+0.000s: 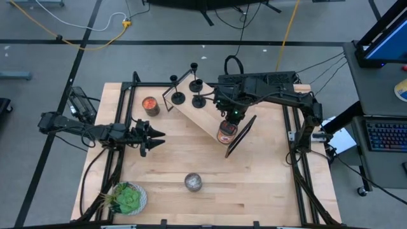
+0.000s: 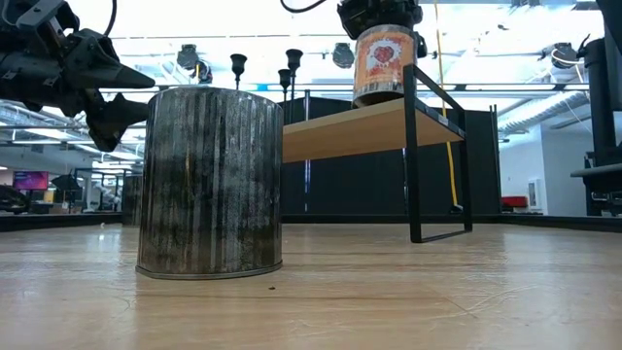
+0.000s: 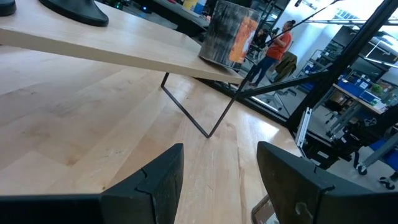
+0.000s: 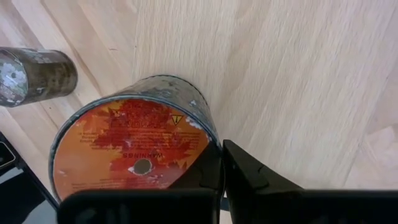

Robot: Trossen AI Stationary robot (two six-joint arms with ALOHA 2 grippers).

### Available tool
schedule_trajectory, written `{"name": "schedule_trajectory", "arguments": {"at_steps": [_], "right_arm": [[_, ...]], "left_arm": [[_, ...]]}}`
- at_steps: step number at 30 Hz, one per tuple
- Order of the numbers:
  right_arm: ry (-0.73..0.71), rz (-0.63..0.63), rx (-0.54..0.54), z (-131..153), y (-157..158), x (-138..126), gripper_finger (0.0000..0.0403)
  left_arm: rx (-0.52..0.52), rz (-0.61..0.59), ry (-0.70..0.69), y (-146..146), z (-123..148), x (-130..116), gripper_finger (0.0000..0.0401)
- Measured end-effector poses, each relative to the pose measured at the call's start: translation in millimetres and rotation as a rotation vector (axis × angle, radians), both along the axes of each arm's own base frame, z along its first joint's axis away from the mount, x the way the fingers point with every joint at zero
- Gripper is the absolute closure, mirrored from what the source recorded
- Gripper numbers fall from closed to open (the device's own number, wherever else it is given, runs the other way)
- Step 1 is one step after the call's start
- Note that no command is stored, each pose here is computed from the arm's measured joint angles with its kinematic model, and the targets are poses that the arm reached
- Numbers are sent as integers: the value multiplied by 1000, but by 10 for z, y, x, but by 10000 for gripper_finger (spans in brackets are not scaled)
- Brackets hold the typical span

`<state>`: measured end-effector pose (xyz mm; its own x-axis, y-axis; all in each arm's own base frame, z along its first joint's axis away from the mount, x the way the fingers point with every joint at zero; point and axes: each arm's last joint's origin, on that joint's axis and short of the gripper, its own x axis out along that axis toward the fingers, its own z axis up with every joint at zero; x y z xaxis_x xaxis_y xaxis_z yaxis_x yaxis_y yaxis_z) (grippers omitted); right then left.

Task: Pick & Place candle stick holders
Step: Put the bottom orange scented candle on the shelf

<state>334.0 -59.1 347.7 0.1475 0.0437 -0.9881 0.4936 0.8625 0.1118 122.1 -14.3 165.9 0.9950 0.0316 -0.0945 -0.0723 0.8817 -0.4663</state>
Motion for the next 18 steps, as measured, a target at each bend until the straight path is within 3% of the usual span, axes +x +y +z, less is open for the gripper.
{"name": "schedule_trajectory", "arguments": {"at_steps": [18], "right_arm": [[-19,-17,20,-14,-13,28,375]], "left_arm": [[6,-1,0,0,0,0,192]]}}
